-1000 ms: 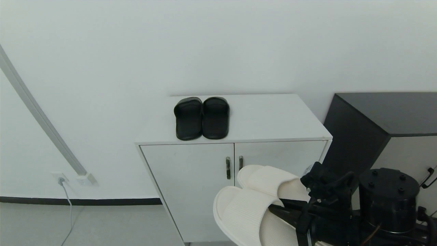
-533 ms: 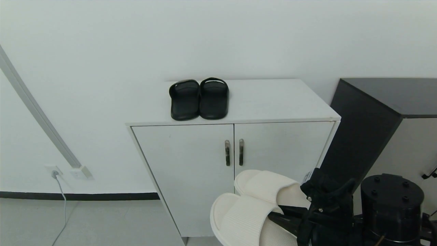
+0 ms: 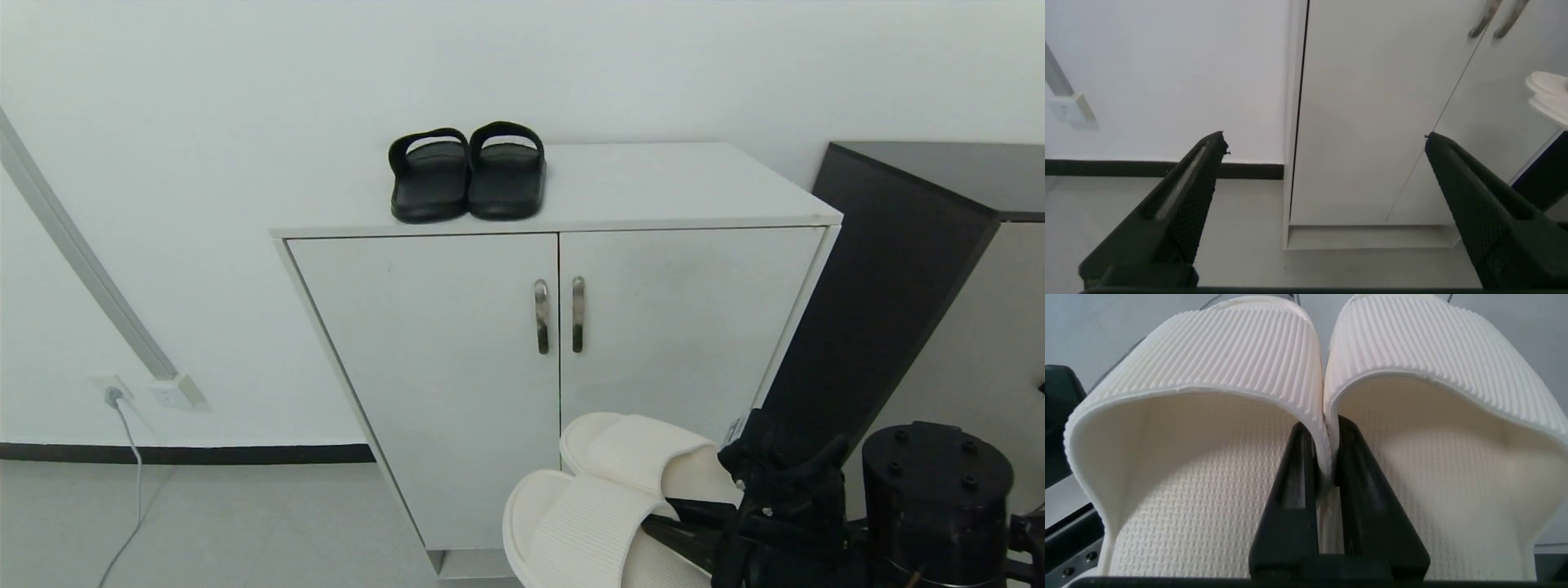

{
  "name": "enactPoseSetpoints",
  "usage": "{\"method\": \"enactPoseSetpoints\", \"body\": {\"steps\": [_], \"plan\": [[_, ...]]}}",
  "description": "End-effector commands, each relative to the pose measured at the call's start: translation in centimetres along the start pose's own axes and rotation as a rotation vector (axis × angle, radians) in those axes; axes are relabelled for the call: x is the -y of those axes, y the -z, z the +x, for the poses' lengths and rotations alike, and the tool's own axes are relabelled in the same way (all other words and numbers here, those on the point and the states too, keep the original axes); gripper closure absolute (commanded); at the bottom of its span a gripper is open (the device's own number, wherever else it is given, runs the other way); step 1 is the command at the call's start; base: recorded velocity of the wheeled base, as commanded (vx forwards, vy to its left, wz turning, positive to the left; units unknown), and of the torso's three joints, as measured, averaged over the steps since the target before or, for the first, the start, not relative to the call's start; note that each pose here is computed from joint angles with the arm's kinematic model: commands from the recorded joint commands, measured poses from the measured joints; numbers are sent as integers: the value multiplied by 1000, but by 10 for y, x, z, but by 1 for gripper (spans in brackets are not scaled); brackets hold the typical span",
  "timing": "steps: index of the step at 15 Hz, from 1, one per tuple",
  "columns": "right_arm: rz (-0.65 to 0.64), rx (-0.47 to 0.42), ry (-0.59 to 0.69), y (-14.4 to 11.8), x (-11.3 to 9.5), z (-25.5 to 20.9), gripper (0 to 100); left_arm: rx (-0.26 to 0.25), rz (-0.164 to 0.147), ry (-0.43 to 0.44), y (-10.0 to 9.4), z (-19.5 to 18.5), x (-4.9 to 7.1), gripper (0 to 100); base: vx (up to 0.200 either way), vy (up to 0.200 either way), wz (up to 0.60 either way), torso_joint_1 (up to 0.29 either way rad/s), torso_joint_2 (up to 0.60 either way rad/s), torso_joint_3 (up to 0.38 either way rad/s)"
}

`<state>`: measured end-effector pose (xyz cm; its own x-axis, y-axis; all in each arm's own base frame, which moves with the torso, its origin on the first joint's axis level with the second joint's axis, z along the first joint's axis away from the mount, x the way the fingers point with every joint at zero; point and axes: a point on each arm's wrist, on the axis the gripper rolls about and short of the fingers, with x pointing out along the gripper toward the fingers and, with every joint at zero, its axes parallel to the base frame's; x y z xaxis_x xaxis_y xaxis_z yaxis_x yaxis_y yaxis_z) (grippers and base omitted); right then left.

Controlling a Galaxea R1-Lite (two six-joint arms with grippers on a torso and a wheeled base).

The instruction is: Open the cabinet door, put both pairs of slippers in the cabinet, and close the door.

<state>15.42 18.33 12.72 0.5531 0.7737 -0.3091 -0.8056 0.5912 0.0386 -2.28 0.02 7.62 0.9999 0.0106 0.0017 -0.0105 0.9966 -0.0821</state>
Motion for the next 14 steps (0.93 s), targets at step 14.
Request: {"method": "enactPoseSetpoints", "body": {"steps": [14], "plan": [[-3, -11, -2, 3, -1, 0, 100, -2, 4, 4, 0, 0, 0, 0, 0, 0, 0, -60, 372, 311]]}}
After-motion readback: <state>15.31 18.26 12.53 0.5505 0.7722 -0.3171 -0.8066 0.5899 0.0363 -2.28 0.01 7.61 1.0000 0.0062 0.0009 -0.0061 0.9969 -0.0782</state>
